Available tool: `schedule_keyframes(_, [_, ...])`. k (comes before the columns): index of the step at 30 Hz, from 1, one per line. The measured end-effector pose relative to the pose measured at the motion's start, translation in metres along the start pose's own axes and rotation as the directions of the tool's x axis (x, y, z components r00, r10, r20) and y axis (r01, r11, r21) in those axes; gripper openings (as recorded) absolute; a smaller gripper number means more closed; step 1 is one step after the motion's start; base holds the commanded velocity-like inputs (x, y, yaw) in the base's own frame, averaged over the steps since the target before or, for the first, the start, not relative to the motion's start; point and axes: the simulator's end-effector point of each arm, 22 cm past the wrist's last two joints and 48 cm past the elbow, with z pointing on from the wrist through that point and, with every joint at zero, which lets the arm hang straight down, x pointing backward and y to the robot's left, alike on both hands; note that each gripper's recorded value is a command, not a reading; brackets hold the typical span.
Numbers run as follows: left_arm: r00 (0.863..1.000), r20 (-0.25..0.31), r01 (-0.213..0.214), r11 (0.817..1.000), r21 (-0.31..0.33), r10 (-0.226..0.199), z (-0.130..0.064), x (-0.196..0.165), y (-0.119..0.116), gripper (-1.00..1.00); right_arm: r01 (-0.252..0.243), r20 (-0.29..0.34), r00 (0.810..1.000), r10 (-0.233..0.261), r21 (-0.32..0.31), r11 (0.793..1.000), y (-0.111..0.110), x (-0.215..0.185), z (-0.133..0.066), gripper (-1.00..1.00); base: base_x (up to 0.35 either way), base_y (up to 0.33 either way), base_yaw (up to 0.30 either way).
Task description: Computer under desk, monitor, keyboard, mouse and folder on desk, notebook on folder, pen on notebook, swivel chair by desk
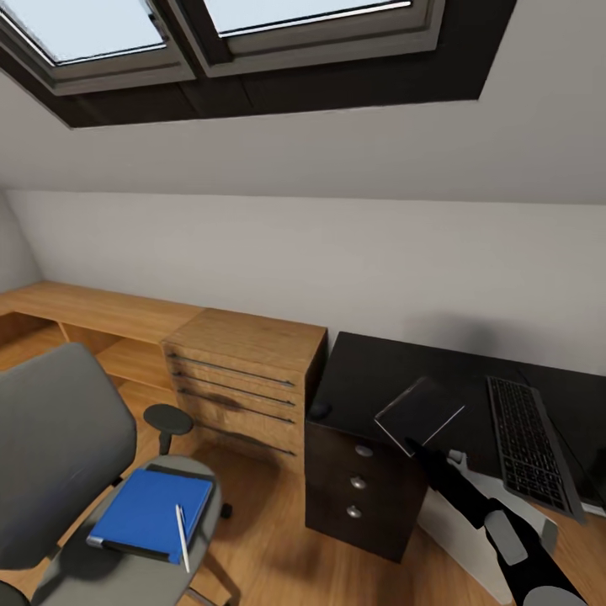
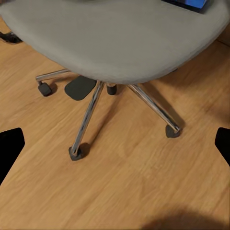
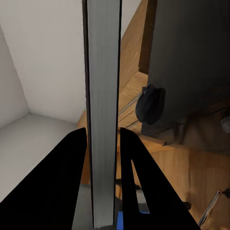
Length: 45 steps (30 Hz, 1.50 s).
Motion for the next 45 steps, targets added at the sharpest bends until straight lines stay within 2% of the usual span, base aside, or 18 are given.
schedule_keyframes(11, [1.0,-0.005,0.001,1.0,-0.002,-0.001,0.0,0.001,0.0,1.0,-0.005,0.0,1.0,0.005,-0.002,1.0,0.0,0.002,0.001,-1.0,-0.003,-0.014,0.0])
schedule_keyframes(16, [1.0,-0.008,0.002,1.0,-0.004,-0.002,0.0,0.002,0.001,1.0,-0.035,-0.008,0.999,0.035,0.015,0.999,-0.01,0.011,-0.001,-1.0,-0.129,-0.119,0.0])
schedule_keyframes(20, [1.0,-0.008,0.001,1.0,-0.004,-0.001,0.0,0.002,0.001,1.0,-0.04,-0.012,0.999,0.04,0.018,0.999,-0.011,0.013,-0.001,-1.0,-0.032,-0.032,0.0])
schedule_keyframes(26, [1.0,-0.008,0.001,1.0,-0.003,-0.001,0.0,0.002,0.001,1.0,-0.041,-0.017,0.999,0.041,0.02,0.999,-0.011,0.014,-0.002,-1.0,0.148,-0.173,0.0])
schedule_keyframes(45, [1.0,-0.014,0.003,1.0,-0.005,-0.003,0.0,0.003,0.001,1.0,-0.053,-0.013,0.999,0.053,-0.021,0.998,-0.003,0.012,-0.002,-1.0,0.024,-0.021,0.0])
